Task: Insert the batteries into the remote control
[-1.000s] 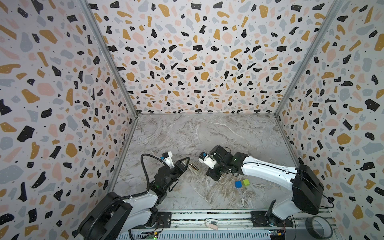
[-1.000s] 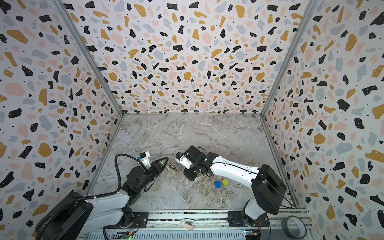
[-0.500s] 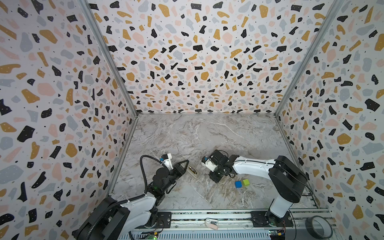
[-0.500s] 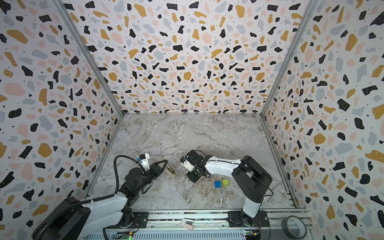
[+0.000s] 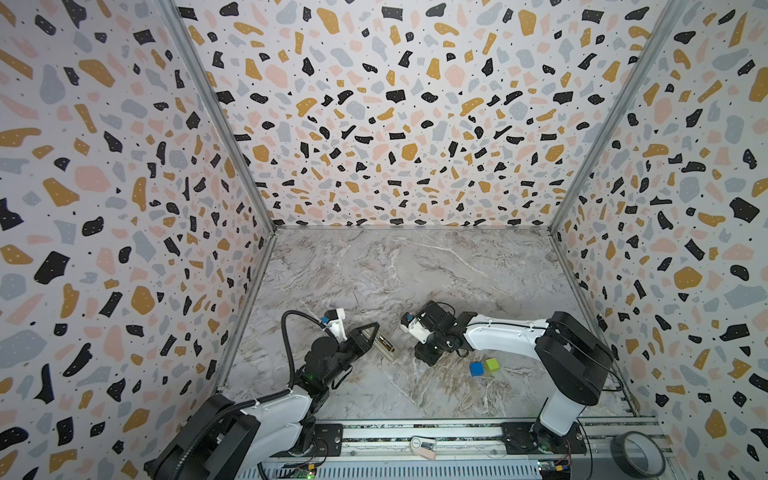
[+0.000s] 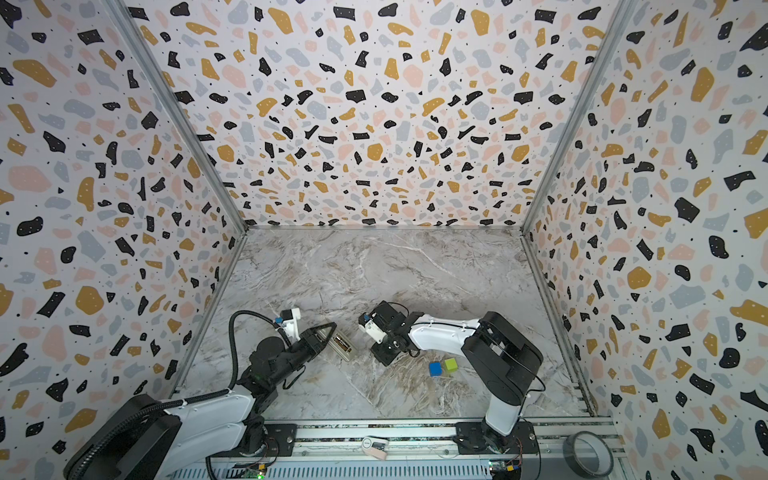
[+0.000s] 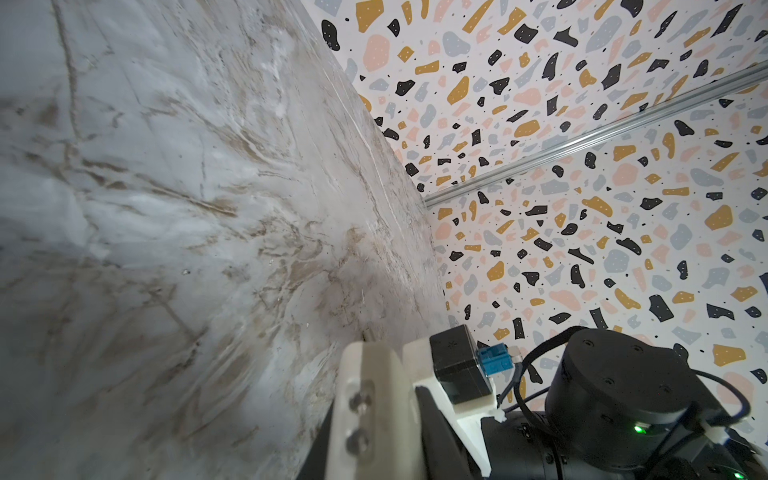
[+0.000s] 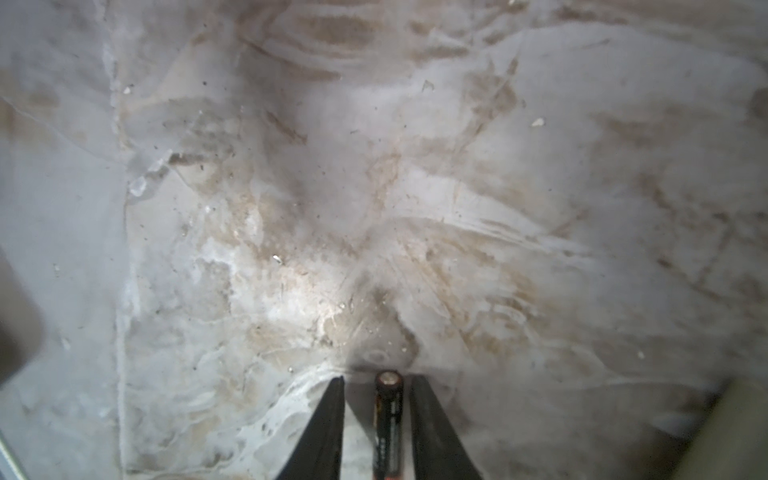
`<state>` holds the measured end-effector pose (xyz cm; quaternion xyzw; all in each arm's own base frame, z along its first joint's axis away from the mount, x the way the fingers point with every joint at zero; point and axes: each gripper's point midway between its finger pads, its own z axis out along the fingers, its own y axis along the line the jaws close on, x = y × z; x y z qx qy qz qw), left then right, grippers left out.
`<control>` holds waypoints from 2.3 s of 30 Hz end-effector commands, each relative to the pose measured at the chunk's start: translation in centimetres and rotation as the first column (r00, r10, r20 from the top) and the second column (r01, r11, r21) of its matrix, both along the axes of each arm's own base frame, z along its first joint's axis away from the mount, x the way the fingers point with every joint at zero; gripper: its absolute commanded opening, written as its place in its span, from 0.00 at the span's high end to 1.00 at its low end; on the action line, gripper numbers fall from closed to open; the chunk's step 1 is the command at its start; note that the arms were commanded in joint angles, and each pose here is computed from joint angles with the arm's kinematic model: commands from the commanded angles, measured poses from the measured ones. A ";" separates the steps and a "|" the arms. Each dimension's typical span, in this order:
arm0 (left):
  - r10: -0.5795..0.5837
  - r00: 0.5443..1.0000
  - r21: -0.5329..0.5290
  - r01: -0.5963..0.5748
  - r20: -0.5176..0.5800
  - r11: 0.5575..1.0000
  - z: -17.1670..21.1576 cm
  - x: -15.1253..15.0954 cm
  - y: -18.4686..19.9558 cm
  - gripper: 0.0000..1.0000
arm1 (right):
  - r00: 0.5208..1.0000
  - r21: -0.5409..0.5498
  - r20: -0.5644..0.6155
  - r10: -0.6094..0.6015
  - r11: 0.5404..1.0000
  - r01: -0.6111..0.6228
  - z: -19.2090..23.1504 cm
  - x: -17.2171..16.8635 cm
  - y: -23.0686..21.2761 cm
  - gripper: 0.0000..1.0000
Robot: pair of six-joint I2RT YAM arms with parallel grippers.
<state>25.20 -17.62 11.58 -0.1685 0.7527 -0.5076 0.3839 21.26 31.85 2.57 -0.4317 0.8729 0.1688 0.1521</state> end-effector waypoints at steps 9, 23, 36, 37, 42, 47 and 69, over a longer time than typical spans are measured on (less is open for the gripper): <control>-0.004 0.997 -0.008 0.005 0.072 1.000 1.7 0.3 -0.1 1.00 | 0.999 -0.057 -0.005 -0.042 0.997 0.041 -0.2 -0.9 -2.3 0.41; -0.007 0.997 -0.016 0.009 0.073 1.000 1.6 0.2 -0.1 1.00 | 0.998 -0.084 -0.017 -0.056 0.995 0.055 -0.1 -1.9 -3.9 0.49; -0.008 0.998 -0.019 0.009 0.068 1.000 1.4 0.0 0.0 1.00 | 0.999 -0.107 -0.026 -0.030 0.994 0.027 -0.6 -2.2 -3.4 0.70; -0.007 0.998 -0.018 0.008 0.067 1.000 1.4 0.0 0.0 1.00 | 0.999 -0.110 -0.026 -0.027 0.994 0.024 -0.7 -2.3 -3.4 0.71; -0.004 0.998 -0.024 0.006 0.063 1.000 1.4 0.0 0.0 1.00 | 1.000 -0.124 -0.022 -0.012 0.992 0.009 -0.9 -2.5 -3.1 0.76; -0.002 0.998 -0.023 0.003 0.061 1.000 1.4 0.0 0.1 1.00 | 1.000 -0.139 -0.021 -0.003 0.990 0.000 -1.1 -2.7 -3.1 0.81; 0.004 0.998 -0.033 -0.002 0.068 0.999 1.7 -0.1 0.2 1.00 | 0.992 -0.010 0.084 0.090 0.996 -0.089 5.8 -3.2 0.3 0.99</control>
